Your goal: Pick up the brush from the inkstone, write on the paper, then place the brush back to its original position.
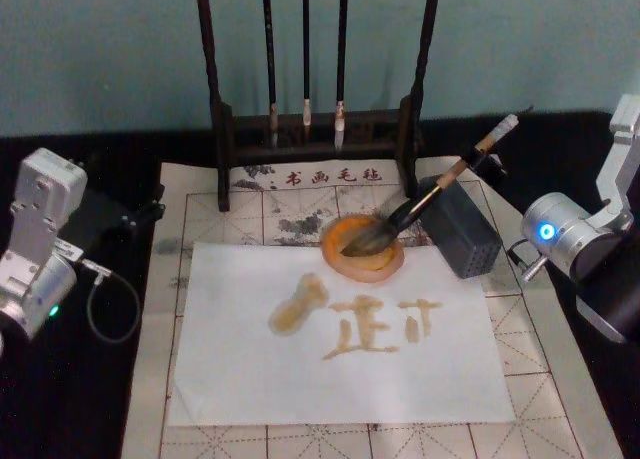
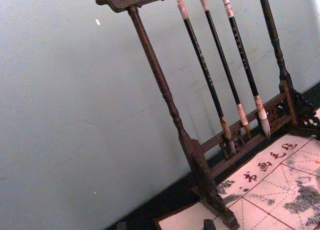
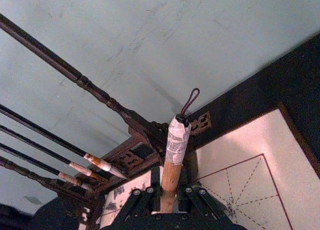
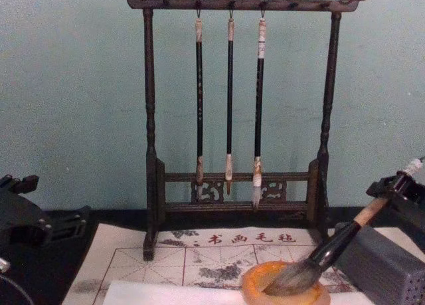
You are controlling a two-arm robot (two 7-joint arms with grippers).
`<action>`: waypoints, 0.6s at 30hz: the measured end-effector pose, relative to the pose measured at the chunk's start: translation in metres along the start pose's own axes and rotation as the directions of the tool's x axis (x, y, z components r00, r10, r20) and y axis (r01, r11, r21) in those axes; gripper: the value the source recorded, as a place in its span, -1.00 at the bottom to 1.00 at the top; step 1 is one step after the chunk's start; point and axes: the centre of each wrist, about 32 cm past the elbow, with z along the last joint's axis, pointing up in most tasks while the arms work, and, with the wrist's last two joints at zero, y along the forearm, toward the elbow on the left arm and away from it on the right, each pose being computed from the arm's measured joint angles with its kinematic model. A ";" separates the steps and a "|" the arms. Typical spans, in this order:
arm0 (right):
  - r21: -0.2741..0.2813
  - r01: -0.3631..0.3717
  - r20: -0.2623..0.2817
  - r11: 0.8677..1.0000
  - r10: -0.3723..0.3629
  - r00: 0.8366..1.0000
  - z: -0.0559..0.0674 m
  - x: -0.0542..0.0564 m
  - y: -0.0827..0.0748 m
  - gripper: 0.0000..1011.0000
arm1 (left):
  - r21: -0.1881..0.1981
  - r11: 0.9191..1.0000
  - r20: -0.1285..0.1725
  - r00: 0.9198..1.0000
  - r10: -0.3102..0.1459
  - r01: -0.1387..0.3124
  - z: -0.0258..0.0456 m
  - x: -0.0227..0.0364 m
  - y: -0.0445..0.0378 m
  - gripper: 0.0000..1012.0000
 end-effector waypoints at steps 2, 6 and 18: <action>0.000 0.000 0.000 1.000 0.000 1.000 0.000 0.000 0.000 -0.60 | 0.000 1.000 0.000 1.000 0.000 0.000 0.0000 0.0000 0.0000 0.98; 0.000 0.000 0.000 1.000 0.000 1.000 0.000 0.000 0.000 -0.60 | 0.000 1.000 0.000 1.000 0.000 0.000 0.0000 0.0000 0.0000 0.98; 0.022 -0.039 0.063 0.999 0.038 0.997 0.002 -0.007 -0.004 -0.60 | 0.000 1.000 0.000 1.000 0.000 0.000 0.0000 0.0000 0.0000 0.98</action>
